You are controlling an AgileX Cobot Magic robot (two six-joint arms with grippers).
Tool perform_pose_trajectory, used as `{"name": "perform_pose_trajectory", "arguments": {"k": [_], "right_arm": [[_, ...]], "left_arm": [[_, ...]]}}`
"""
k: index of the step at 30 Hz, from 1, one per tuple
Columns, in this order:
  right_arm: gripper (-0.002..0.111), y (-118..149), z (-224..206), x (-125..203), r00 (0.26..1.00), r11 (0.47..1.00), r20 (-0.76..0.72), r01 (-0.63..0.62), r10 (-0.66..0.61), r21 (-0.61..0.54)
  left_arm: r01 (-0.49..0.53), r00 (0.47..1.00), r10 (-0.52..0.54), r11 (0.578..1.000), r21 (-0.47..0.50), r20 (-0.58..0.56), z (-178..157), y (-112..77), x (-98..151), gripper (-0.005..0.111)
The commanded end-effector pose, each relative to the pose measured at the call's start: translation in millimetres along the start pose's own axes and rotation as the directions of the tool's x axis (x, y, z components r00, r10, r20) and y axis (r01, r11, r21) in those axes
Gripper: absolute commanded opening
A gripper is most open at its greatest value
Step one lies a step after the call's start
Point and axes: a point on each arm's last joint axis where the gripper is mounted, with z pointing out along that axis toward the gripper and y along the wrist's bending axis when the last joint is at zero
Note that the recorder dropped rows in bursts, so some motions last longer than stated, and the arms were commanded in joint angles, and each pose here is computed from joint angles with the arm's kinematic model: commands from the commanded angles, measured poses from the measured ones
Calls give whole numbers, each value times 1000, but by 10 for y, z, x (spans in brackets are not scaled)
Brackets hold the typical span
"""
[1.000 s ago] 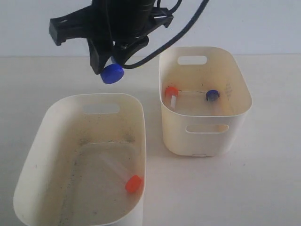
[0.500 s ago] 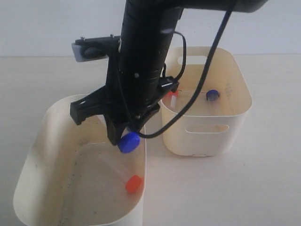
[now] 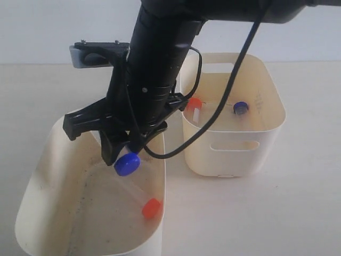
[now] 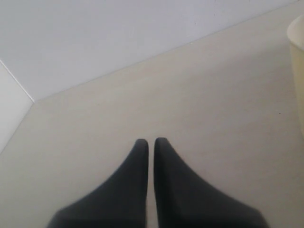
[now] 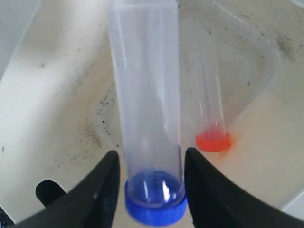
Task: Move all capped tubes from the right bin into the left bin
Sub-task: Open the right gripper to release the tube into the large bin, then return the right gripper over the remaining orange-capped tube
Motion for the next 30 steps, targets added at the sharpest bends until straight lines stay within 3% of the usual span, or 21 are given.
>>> {"name": "perform_pose_trajectory", "arguments": {"k": [1,3,6,7,13,20,25,30], "right_arm": [[49,10,-4,10,1000,1000,4,6,-6,-5],[36,10,-4,11,1000,1000,2,6,-6,-5],[2,2,-7,10,1000,1000,3,7,-7,-5],[0,-10,-14,4,1000,1000,6,7,-7,4],[0,-52,-226,-75,998,991,61,20,-28,130],[0,-443,-804,-206,960,921,259,-194,107,338],[0,-947,-1029,-218,893,855,345,-403,290,326],[0,-1417,-1078,-195,808,805,355,-557,469,205]], "left_arm": [[11,1000,-11,1000,5,10,-3,1,-16,4],[11,1000,-11,1000,5,10,-3,1,-16,4],[11,1000,-11,1000,5,10,-3,1,-16,4],[11,1000,-11,1000,5,10,-3,1,-16,4],[11,1000,-11,1000,5,10,-3,1,-16,4],[11,1000,-11,1000,5,10,-3,1,-16,4],[11,1000,-11,1000,5,10,-3,1,-16,4],[11,1000,-11,1000,5,10,-3,1,-16,4]]}}
